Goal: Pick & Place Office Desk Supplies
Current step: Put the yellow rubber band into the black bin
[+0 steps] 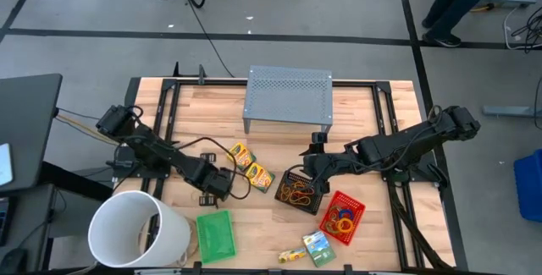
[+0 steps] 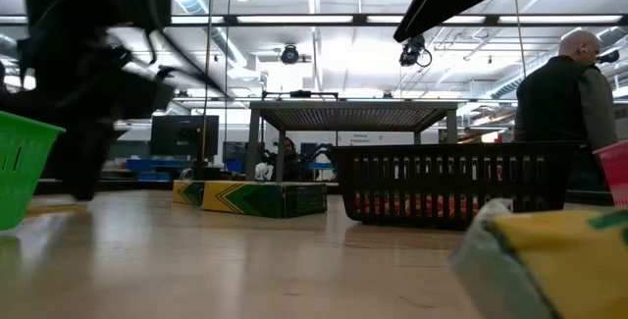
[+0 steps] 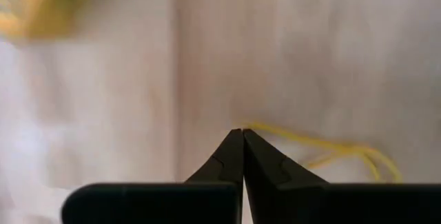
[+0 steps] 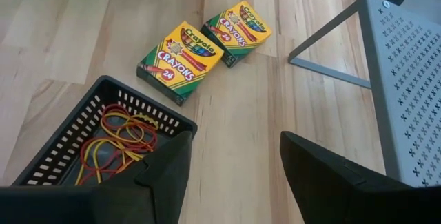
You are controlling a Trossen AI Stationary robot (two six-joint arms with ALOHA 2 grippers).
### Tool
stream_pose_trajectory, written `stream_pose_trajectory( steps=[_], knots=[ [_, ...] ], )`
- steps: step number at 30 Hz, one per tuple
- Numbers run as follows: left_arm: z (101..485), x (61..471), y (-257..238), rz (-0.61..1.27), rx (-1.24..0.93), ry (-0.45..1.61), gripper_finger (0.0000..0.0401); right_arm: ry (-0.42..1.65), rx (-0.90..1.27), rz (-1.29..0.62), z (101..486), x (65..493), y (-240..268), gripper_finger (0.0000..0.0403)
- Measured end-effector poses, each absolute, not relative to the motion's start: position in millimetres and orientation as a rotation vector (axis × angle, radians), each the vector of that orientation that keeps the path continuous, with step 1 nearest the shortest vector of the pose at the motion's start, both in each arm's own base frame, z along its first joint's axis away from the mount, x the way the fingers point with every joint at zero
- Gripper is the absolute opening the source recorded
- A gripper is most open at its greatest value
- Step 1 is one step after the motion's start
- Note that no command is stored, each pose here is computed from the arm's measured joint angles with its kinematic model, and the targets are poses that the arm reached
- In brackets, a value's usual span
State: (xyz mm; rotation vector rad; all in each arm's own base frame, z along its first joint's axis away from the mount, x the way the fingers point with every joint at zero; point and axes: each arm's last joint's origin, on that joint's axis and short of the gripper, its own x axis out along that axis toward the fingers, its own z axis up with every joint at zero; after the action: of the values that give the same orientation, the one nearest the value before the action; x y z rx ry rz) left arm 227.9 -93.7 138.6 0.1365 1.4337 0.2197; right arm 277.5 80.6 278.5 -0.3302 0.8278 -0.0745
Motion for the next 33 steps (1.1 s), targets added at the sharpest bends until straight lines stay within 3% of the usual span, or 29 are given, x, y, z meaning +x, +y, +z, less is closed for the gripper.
stream_pose_trajectory(
  steps=[7,13,17,27,30,33],
  knots=[
    [161.3,243.5,-102.7,0.200,0.181,1.354,0.0002,0.828,-0.328,-0.075,278.5,277.4,80.6,0.0231],
    [157.6,239.4,-103.1,0.158,0.125,1.407,0.0009,0.835,-0.330,-0.075,278.1,276.9,80.4,0.0231],
    [148.8,232.3,-98.0,0.204,0.106,1.440,0.0044,0.835,-0.333,-0.074,278.1,277.0,80.3,0.0231],
    [127.4,219.3,-79.0,0.260,0.085,1.468,0.0185,0.835,-0.333,-0.074,278.1,277.0,80.3,0.0231],
    [123.8,217.0,-75.6,0.256,0.081,1.481,0.0195,0.835,-0.333,-0.074,278.1,277.0,80.3,0.0231],
    [122.7,217.0,-76.5,0.211,0.077,1.490,0.0176,0.835,-0.333,-0.074,278.1,277.0,80.4,0.0231]
  ],
)
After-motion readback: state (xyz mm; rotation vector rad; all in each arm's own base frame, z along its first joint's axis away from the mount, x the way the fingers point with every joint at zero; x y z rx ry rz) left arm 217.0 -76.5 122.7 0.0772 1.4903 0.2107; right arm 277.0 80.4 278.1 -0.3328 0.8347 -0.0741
